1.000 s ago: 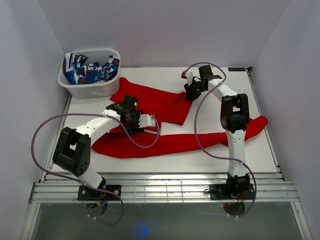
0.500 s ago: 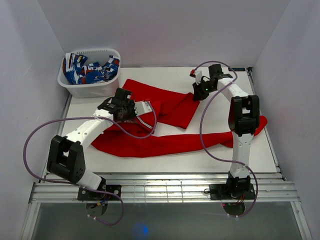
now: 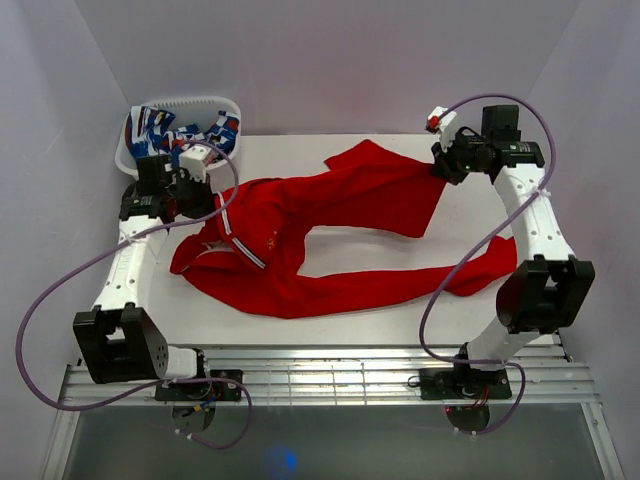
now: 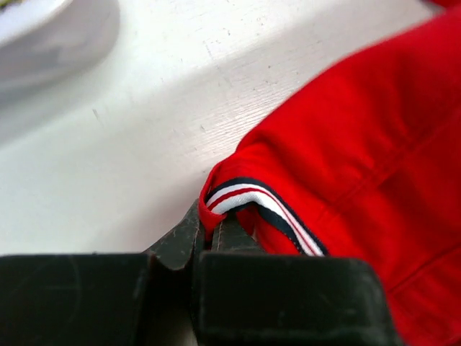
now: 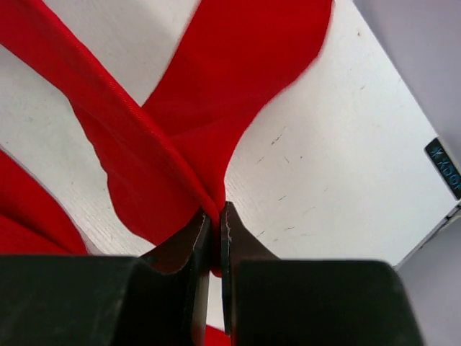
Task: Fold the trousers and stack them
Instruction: Flatten the trousers out
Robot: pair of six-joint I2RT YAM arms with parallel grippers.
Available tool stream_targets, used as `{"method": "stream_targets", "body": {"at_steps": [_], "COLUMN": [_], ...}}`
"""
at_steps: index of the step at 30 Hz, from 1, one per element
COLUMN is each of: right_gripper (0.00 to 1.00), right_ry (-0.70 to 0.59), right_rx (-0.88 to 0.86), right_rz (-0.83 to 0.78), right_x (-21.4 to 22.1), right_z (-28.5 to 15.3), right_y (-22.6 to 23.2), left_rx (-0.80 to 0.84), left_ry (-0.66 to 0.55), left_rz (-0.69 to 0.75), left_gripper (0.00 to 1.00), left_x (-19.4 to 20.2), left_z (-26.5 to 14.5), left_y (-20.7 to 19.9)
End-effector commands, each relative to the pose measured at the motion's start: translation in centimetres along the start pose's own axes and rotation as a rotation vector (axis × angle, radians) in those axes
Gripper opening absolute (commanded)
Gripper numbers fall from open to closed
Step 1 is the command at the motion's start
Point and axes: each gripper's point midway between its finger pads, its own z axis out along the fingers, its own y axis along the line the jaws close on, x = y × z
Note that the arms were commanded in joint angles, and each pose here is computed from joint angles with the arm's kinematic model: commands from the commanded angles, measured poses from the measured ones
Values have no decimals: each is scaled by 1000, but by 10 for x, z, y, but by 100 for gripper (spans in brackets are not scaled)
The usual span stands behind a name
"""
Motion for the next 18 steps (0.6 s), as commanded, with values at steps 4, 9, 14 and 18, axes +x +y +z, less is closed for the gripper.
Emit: {"method": "stream_targets", "body": {"at_steps": [4,9,14,18], "right_gripper": [8,8,29,97], "right_ry": [225,282,265,259], "right_rx": [180,36,-109,-103], "right_rz": [-188,-213,-251,-207], "right_x": [27,28,7,1], "right_z": [-7,54,100,101], "right_y": [-15,34,116,125], "left_rx": [-94,-71,-104,-175], "left_ry": [20,131,181,190], "left_rz": [-532,-684,-768,-797], "left_gripper": [0,0,25,40], "left_x": [37,70,103,113], "left_z": [-21,-2,1,-5], "left_y": [64,86,111,142]}}
